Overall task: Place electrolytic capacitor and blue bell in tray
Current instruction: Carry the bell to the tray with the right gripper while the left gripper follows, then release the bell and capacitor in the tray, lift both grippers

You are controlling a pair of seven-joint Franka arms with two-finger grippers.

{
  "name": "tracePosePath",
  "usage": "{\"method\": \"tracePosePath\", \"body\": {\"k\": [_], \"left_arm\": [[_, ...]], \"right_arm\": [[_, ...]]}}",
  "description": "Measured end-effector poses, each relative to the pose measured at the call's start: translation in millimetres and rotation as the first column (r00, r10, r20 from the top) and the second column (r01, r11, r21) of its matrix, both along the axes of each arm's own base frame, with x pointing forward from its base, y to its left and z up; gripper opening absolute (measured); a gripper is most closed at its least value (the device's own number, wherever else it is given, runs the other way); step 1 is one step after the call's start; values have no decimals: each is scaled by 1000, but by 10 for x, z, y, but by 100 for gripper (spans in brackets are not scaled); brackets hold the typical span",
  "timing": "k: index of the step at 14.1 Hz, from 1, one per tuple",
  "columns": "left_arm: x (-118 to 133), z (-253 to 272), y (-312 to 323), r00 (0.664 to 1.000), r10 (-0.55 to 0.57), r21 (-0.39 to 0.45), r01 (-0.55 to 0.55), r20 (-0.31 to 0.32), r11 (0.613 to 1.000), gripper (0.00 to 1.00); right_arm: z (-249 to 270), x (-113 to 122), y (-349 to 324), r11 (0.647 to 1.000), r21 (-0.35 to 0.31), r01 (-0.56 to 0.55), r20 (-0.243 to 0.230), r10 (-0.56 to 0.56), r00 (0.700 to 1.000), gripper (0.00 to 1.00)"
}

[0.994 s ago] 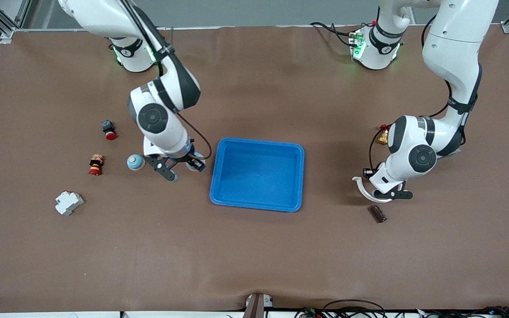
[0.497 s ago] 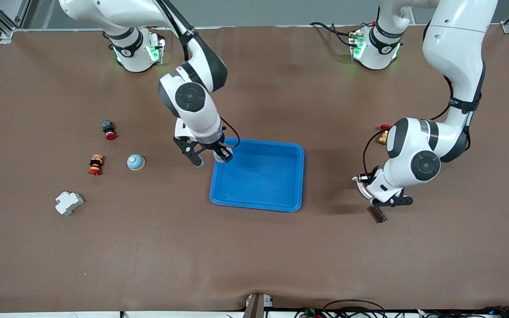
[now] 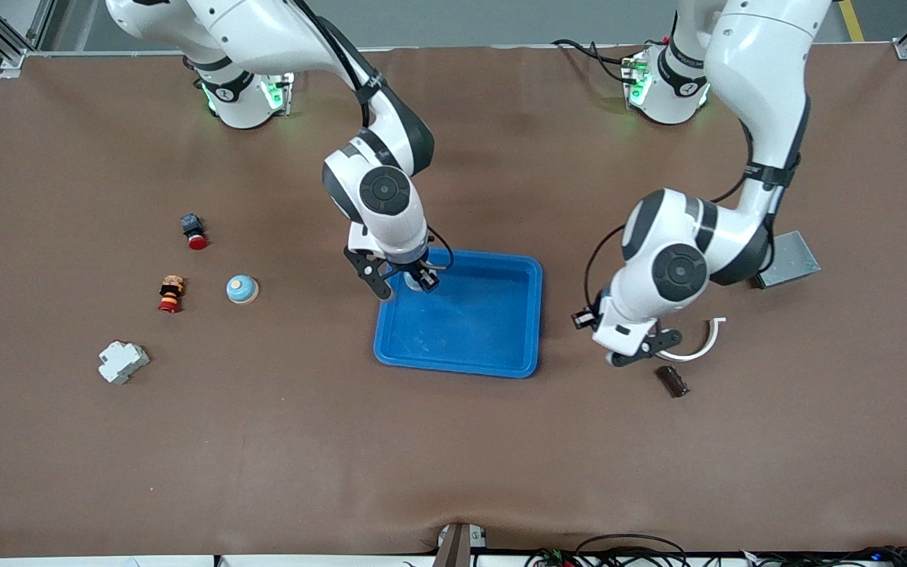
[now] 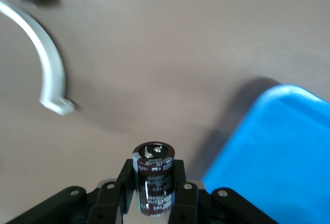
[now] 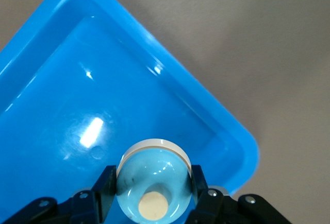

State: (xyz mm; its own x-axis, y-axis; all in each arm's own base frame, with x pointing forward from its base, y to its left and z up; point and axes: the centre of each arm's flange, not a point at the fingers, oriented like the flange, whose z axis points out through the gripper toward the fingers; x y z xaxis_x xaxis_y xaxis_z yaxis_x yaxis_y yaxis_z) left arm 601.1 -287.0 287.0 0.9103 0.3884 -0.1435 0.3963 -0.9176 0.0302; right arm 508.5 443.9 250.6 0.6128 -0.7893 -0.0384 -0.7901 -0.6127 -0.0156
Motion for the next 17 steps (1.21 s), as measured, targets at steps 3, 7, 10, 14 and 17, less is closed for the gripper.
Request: {"method": "tracePosePath", "body": {"k": [3, 7, 10, 14, 17], "left_arm": [[-198, 63, -489, 996, 91, 1, -91, -6, 996, 33], [-425, -80, -1053, 986, 168, 23, -168, -22, 986, 33], [-522, -361, -1335, 983, 176, 44, -174, -43, 984, 33], [-580, -580, -1442, 984, 166, 59, -163, -59, 985, 33], [-608, -688, -1452, 984, 163, 70, -158, -70, 985, 33]], "right_arm": [[-184, 8, 25, 1000, 5, 11, 9, -11, 1000, 63], [-298, -20, 59, 1000, 3, 9, 7, -9, 1000, 63], [-357, -22, 57, 1000, 2, 10, 6, -10, 1000, 63], [-499, -21, 46, 1000, -1, 11, 6, -11, 1000, 63], [-535, -14, 44, 1000, -3, 12, 6, -12, 1000, 63]]}}
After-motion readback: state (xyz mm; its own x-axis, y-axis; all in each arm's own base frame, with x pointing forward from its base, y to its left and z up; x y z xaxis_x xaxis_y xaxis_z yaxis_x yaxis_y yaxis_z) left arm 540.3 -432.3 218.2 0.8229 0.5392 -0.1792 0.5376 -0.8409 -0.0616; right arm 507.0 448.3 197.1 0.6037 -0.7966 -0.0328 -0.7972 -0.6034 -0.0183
